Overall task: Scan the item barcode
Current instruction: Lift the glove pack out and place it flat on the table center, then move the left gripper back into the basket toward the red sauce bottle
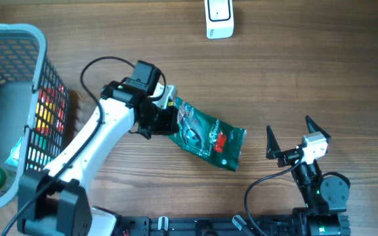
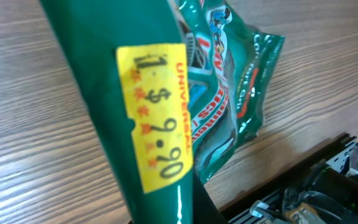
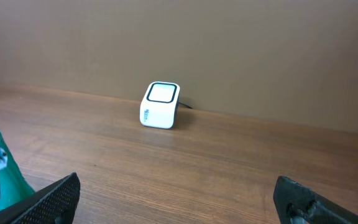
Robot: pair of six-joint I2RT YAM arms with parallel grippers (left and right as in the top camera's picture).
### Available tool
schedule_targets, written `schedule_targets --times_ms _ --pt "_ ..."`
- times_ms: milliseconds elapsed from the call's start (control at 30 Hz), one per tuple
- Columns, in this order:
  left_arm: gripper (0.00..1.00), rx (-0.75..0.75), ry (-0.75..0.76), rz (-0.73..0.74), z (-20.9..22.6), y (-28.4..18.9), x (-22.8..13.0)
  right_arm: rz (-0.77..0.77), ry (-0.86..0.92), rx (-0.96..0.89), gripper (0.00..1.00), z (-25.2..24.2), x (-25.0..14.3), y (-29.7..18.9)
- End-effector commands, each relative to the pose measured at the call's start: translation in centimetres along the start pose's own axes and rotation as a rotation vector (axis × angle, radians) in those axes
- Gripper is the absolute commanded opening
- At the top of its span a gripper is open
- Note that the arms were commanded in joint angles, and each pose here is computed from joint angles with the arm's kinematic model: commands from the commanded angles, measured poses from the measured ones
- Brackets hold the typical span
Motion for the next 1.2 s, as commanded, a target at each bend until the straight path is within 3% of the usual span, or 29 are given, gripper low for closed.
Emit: schedule_targets --times_ms 0,133,233,333,367,400,433,467,500,533,767,933,1167 --pt "0.04 0.023 0.042 0.05 -0.2 1.9 -0.3 -0.016 -0.016 0.017 1.0 0.2 0.2 0.0" --pt "0.04 0.093 0.023 -0.047 0.5 3.1 2.0 -0.016 -0.016 0.017 1.0 0.2 0.2 0.0" --pt "0.04 0.17 -0.172 -0.196 1.8 2.7 4.4 -0.016 -0.016 0.017 1.0 0.2 0.2 0.0" --pt "0.04 0.152 -0.278 -0.238 1.9 2.5 5.0 -0.016 -0.016 0.017 1.0 0.2 0.2 0.0" --pt "0.09 0.149 -0.294 -0.24 1.8 2.5 5.0 -0.016 -0.016 0.017 1.0 0.2 0.2 0.0" --pt "0.19 0.15 -0.294 -0.234 1.7 2.6 4.9 -0.016 -0.016 0.017 1.0 0.2 0.2 0.0" --pt "0.41 0.155 -0.288 -0.224 1.5 2.8 4.6 -0.016 -0.016 0.017 1.0 0.2 0.2 0.0" --pt "0.51 0.162 -0.283 -0.212 1.4 2.9 4.3 -0.016 -0.016 0.017 1.0 0.2 0.2 0.0" --pt "0.94 0.171 -0.277 -0.195 1.3 3.1 3.8 -0.016 -0.016 0.017 1.0 0.2 0.2 0.0" --pt "1.0 0.175 -0.272 -0.189 1.2 3.2 3.7 -0.016 -0.016 0.017 1.0 0.2 0.2 0.0" --pt "1.0 0.125 -0.255 -0.267 0.2 0.0 3.8 -0.016 -0.016 0.017 1.0 0.2 0.2 0.0" --pt "1.0 0.129 -0.218 -0.558 -1.0 -7.4 3.9 -0.016 -0.016 0.017 1.0 0.2 0.2 0.0" --pt "1.0 0.104 -0.216 -1.017 -1.5 -17.9 1.2 -0.016 -0.016 0.017 1.0 0.2 0.2 0.0"
Point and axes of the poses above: each gripper's point midway between its finger pads, its own y axis out along the fingers, its own z axis along the line the jaws close on, x = y × z, the point moved 6 cm from there along -y, back along the fingers, and after that the axes turned 10 degrees about -y, right-handed, at the moved point
